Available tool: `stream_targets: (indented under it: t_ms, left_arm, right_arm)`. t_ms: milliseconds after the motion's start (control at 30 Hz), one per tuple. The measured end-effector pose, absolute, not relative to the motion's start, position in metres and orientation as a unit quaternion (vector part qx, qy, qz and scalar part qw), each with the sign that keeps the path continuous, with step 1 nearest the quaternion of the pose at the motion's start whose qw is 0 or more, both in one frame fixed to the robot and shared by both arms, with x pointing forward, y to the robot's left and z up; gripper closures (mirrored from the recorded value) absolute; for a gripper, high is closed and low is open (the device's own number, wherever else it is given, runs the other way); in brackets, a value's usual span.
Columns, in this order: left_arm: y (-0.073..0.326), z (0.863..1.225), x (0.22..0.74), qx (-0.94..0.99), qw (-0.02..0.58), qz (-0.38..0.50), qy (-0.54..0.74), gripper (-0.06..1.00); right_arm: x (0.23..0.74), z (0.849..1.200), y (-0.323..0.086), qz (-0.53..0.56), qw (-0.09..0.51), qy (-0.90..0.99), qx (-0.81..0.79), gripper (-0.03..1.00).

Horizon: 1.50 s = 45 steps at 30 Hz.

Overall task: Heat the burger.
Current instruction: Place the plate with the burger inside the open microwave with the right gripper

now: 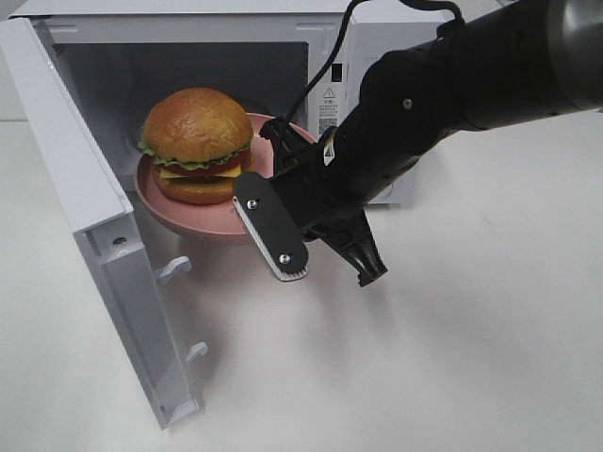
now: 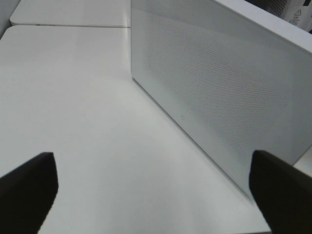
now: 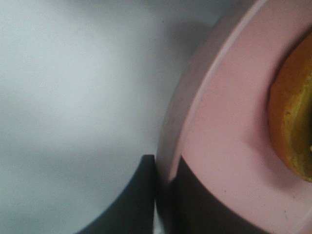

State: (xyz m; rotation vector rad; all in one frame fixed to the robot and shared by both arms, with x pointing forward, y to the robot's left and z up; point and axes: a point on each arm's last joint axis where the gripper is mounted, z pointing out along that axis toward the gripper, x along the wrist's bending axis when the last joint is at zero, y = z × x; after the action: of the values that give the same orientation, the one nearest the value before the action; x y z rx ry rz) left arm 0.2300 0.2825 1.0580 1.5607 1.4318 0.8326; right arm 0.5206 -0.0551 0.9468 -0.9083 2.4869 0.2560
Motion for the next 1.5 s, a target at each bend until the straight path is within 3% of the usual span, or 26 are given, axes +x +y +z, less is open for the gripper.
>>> stream_targets:
  t_ms: [1500]
  left_arm:
    - [0.283,1.058,0.23,0.623,0.42,0.332,0.571,-0.04]
  right_arm:
    - [0.578,0.93,-0.008,0.093,0.253,0.917,-0.293,0.94]
